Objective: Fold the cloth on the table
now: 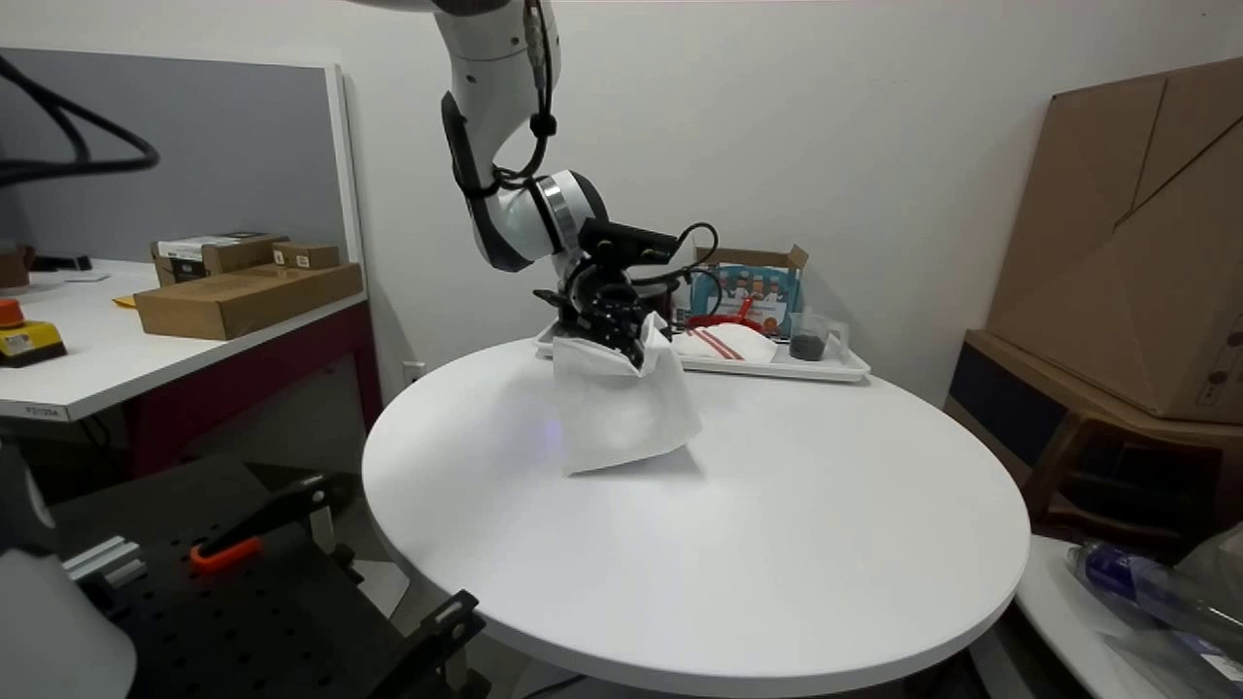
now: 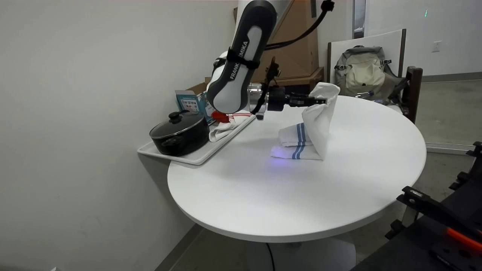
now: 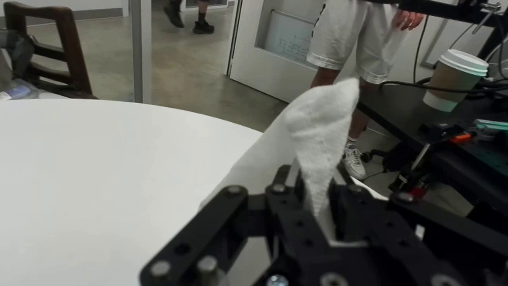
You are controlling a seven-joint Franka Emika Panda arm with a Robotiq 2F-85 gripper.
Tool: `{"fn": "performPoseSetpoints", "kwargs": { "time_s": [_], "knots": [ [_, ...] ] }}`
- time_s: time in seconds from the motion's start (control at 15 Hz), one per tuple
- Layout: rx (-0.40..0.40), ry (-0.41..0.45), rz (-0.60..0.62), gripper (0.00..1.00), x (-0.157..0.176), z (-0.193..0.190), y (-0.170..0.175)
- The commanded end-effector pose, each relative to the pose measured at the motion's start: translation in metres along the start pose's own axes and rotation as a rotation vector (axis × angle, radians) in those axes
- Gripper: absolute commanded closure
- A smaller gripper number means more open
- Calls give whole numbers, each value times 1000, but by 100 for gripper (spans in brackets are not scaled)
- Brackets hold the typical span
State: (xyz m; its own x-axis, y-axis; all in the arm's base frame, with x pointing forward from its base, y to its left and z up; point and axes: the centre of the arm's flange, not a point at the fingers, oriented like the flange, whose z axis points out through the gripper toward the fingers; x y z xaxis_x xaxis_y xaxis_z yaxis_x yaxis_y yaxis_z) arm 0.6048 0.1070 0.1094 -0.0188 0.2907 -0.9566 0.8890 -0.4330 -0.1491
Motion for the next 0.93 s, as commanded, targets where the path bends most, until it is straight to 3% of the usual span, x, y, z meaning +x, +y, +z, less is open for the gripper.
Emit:
{"fn": "performPoseSetpoints", "kwargs": {
  "time_s": [0.0,0.33,0.4,0.87],
  "knots": [
    [-35,-5,-47,89,6,-16,22],
    [-53,16,-133,89,-3,-28,38],
    [-41,14,-101,87,-3,-14,19],
    [-44,27,-117,90,-6,-18,24]
  ]
}}
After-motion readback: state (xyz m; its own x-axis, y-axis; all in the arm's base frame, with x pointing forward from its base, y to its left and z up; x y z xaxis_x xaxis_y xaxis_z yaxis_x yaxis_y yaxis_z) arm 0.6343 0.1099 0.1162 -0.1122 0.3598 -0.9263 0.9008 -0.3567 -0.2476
